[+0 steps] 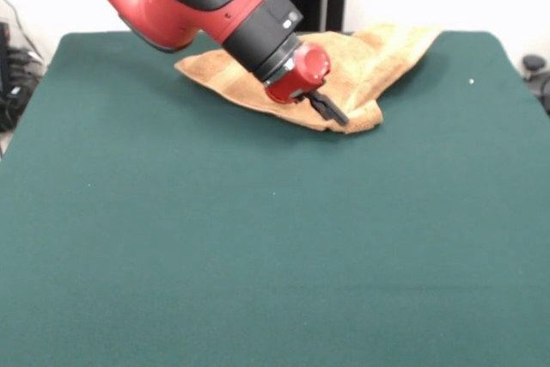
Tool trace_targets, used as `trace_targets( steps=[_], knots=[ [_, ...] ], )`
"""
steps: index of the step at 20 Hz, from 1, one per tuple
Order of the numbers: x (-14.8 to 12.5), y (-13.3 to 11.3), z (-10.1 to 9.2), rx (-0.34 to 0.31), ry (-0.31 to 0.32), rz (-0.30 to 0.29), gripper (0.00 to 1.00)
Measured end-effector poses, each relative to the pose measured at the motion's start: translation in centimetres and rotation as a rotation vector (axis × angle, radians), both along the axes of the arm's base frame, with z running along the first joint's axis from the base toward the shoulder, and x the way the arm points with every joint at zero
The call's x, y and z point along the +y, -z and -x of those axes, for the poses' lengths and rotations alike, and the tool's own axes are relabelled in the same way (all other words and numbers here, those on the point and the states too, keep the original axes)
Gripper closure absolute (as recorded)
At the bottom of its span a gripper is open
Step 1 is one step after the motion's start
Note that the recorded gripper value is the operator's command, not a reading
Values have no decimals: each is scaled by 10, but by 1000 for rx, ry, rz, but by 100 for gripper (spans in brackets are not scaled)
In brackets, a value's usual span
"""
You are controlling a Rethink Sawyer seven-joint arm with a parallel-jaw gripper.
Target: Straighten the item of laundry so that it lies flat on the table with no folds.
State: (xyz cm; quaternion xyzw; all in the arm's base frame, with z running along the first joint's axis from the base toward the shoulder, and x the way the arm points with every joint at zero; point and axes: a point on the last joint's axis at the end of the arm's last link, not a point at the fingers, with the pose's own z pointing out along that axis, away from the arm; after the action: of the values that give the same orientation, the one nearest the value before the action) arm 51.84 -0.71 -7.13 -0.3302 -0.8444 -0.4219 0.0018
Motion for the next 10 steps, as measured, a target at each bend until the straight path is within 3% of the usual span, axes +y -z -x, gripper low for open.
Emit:
trace_targets(
  steps=[10],
  knots=[
    [-1, 1, -2, 22, 5, -17, 100]
  ],
)
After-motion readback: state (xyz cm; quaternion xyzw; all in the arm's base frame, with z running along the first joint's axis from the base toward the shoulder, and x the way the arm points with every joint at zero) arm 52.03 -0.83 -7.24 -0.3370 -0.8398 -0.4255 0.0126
